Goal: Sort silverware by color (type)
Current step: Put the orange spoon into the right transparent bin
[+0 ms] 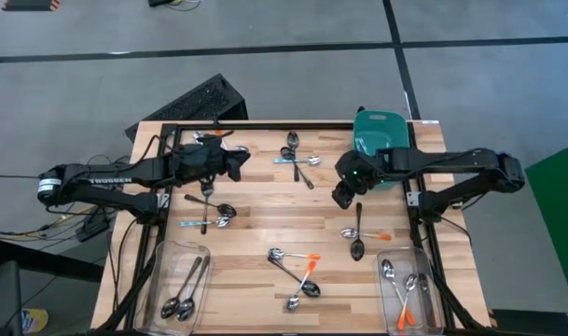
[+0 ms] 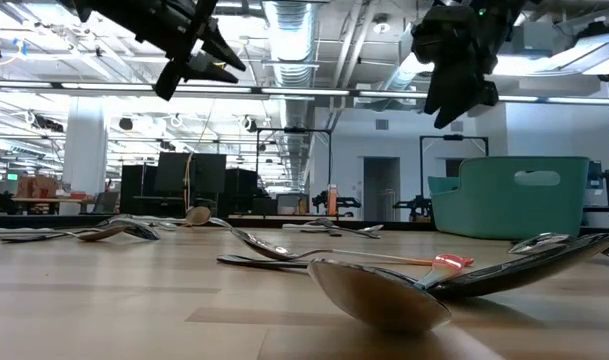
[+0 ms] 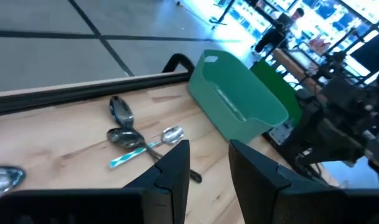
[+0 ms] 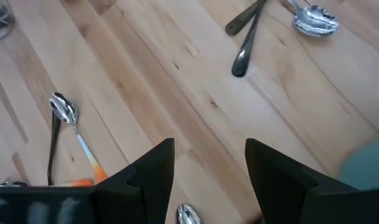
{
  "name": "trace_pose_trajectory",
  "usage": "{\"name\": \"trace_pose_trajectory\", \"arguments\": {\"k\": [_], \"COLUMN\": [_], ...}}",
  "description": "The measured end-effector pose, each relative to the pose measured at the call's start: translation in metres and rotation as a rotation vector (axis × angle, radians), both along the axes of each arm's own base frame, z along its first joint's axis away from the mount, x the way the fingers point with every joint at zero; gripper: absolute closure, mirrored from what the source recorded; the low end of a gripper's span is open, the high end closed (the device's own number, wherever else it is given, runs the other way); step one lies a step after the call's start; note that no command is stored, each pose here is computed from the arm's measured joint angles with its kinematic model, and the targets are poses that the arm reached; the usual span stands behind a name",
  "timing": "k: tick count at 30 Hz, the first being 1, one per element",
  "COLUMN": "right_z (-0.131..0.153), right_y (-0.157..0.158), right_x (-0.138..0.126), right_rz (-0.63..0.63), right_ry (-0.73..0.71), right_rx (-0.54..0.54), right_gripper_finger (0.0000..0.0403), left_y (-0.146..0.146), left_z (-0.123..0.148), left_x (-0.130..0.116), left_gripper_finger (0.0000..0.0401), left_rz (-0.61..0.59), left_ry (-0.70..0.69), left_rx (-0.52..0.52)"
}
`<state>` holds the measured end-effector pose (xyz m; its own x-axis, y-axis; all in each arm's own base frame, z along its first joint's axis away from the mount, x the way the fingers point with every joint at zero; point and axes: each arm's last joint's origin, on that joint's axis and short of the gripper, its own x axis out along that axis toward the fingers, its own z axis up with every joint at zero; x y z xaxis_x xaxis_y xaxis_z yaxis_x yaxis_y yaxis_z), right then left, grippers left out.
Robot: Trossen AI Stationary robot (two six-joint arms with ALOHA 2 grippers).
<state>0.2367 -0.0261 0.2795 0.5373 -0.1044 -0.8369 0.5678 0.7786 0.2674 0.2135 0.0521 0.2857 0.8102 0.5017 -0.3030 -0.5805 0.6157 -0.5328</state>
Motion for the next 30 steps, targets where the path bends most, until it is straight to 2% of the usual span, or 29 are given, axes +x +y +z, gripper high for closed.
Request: {"name": "trace_pose_trajectory", "arguments": {"k": [14, 21, 27, 30], "right_z": [-0.002, -0.004, -0.012, -0.007], "right_y": [0.002, 0.002, 0.01, 0.023], "right_x": [-0.002, 0.002, 0.014, 0.024], "right_rz": [0.025, 0.105, 0.153, 0.191], "right_ry": [0.034, 0.032, 0.031, -0.072], "right_rx": [-0.012, -0.057, -0.044, -0.081], "right_gripper_finger": [0.0184, 0.0184, 0.0185, 0.0193], "left_y": [0.0, -0.003, -0.006, -0.006], "left_z": [-0.001, -0.006, -0.006, -0.003], "left_x": [0.0, -0.001, 0.0, 0.002], "left_gripper_finger": [0.0303, 0.0303, 0.0303, 0.0303], "left_rz": [0.002, -0.025, -0.157, -0.169], "left_ry": [-0.008, 0.034, 0.08, 0.068], "left_rx": [-0.022, -0.054, 0.012, 0.06]}}
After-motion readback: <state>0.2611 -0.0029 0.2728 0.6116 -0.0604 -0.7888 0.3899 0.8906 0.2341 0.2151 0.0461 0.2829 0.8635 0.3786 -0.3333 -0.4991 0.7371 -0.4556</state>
